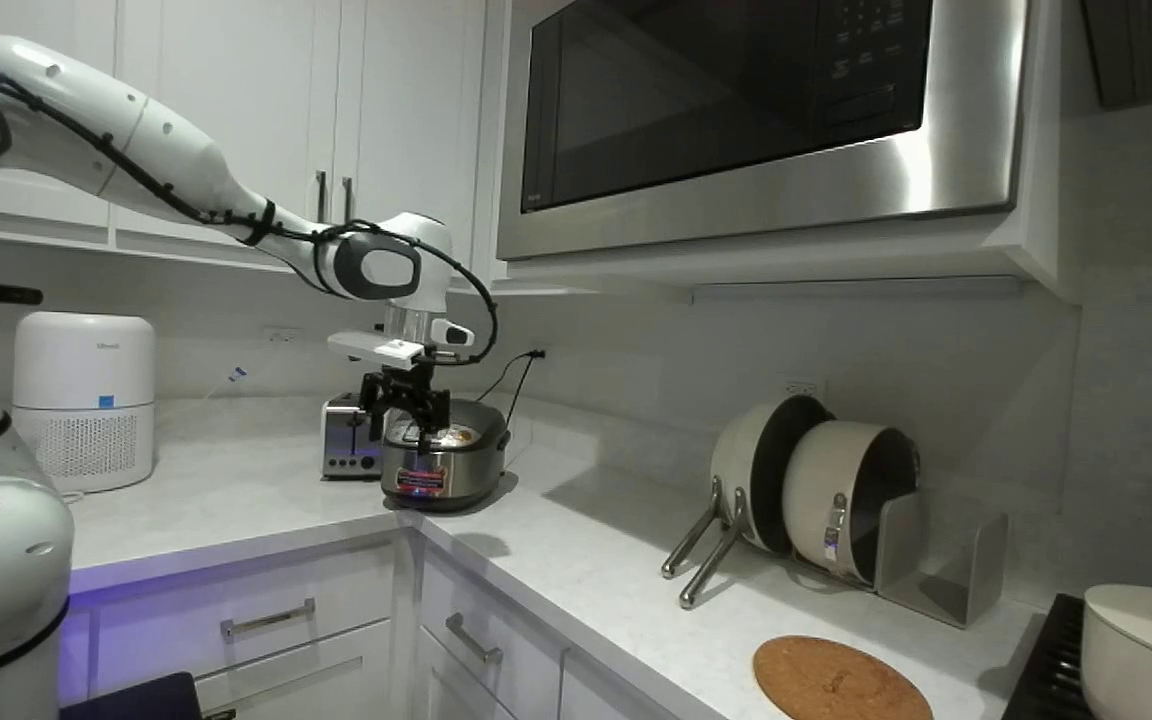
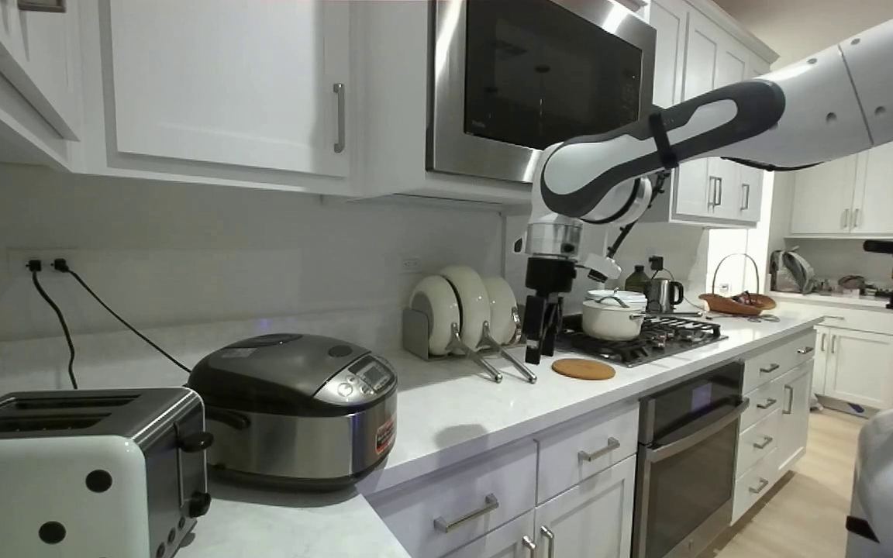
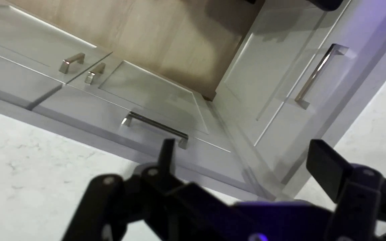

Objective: Push the lever on the toaster downwards

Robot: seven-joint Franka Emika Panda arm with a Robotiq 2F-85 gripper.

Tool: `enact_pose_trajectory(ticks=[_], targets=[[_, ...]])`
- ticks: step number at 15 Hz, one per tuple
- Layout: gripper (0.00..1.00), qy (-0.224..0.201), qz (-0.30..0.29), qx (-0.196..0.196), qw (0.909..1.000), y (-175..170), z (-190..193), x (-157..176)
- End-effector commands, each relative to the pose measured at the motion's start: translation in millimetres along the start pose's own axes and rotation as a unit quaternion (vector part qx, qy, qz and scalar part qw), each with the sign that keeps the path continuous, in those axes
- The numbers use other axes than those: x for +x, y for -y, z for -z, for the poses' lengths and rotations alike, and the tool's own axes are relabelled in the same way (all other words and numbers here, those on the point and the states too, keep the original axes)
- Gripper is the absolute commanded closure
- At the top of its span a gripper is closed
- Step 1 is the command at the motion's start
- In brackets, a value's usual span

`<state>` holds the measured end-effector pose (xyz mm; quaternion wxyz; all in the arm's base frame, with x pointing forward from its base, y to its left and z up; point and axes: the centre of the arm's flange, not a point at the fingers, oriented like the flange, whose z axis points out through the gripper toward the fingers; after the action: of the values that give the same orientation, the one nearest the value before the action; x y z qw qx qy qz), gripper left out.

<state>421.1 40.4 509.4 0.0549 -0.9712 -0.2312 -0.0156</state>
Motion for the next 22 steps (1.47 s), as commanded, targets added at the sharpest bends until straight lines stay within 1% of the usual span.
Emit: enact_pose_trajectory(ticks=[1, 6, 10, 13, 15, 16, 19, 22], targets=[[0.00, -0.012, 0.061, 0.037, 0.9974, 31, -11, 5], [0.00, -0.018, 0.132, 0.075, 0.9882, 85, -26, 12], [0.00, -0.040, 0.185, 0.092, 0.9776, 126, -34, 12], [0.00, -0.079, 0.218, 0.108, 0.9669, 151, -39, 12], [0.00, -0.116, 0.226, 0.122, 0.9593, 164, -41, 12], [0.00, -0.134, 0.229, 0.129, 0.9555, 159, -34, -3], [0.00, -0.180, 0.236, 0.150, 0.9430, 167, -34, -7], [0.00, -0.219, 0.252, 0.165, 0.9282, 171, -31, -14]])
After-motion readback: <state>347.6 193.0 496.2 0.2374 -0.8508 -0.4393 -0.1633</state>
